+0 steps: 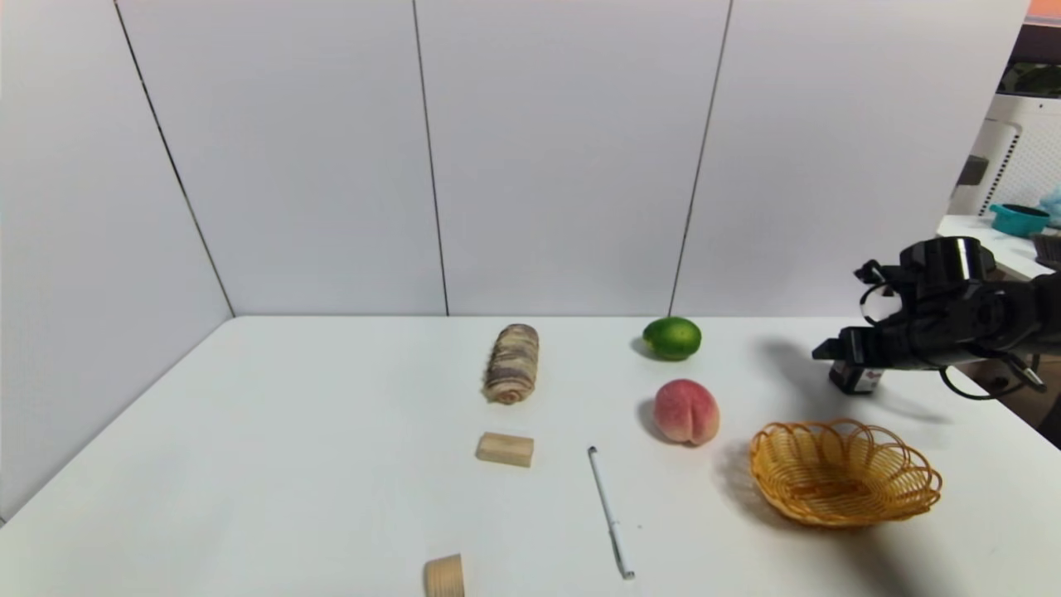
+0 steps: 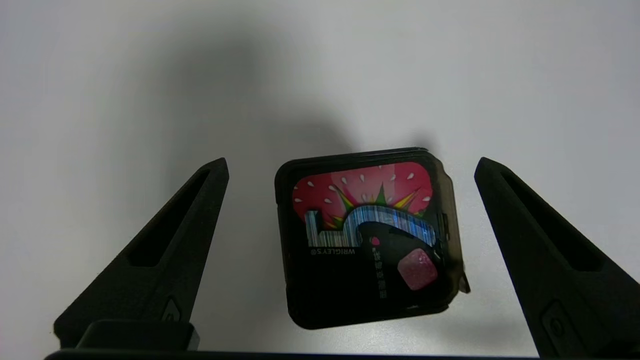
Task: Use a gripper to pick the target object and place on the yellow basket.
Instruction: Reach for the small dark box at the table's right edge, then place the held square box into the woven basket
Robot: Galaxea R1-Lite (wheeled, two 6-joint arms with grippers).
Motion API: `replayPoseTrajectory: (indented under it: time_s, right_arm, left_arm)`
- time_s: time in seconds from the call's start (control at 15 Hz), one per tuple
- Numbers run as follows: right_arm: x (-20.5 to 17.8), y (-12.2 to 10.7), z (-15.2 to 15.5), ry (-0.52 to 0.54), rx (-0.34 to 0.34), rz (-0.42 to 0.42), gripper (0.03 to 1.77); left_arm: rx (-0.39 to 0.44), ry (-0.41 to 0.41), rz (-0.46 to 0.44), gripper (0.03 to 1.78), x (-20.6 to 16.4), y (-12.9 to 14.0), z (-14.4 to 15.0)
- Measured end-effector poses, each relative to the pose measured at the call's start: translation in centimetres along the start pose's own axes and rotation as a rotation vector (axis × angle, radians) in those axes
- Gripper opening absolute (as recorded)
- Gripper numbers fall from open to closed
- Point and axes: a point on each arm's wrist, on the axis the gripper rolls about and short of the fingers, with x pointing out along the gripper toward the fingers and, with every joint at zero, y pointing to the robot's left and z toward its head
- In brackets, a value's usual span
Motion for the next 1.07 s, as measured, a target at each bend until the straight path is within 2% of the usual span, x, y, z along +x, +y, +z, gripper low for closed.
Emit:
replayPoseTrajectory:
  time_s: [0.2, 0.27, 0.33, 0.53, 0.67, 1.07]
  right_arm:
    - [0.12, -0.01, -0.07, 0.003, -0.001, 0.005, 1.7]
    - [0.13, -0.01, -0.08, 0.004, -0.003, 0.006, 1.61]
    - [0.13, -0.03, -0.08, 0.004, -0.008, 0.006, 1.41]
    - [0.13, -0.07, -0.1, 0.005, -0.011, 0.006, 0.99]
    - [0.14, -0.07, -0.12, 0.005, -0.013, 0.006, 0.8]
    - [-0.58, -0.34, 0.25, -0.014, -0.005, -0.002, 0.79]
  left_arm:
    - [0.0, 0.0, 0.0, 1.69, 0.0, 0.0, 0.0]
    - [0.0, 0.0, 0.0, 1.69, 0.0, 0.0, 0.0]
    - [0.0, 0.0, 0.0, 1.69, 0.0, 0.0, 0.0]
    - [0.0, 0.0, 0.0, 1.69, 0.0, 0.0, 0.0]
    - [0.0, 0.0, 0.0, 1.69, 0.0, 0.0, 0.0]
    - [0.0, 0.001, 0.0, 1.69, 0.0, 0.0, 0.0]
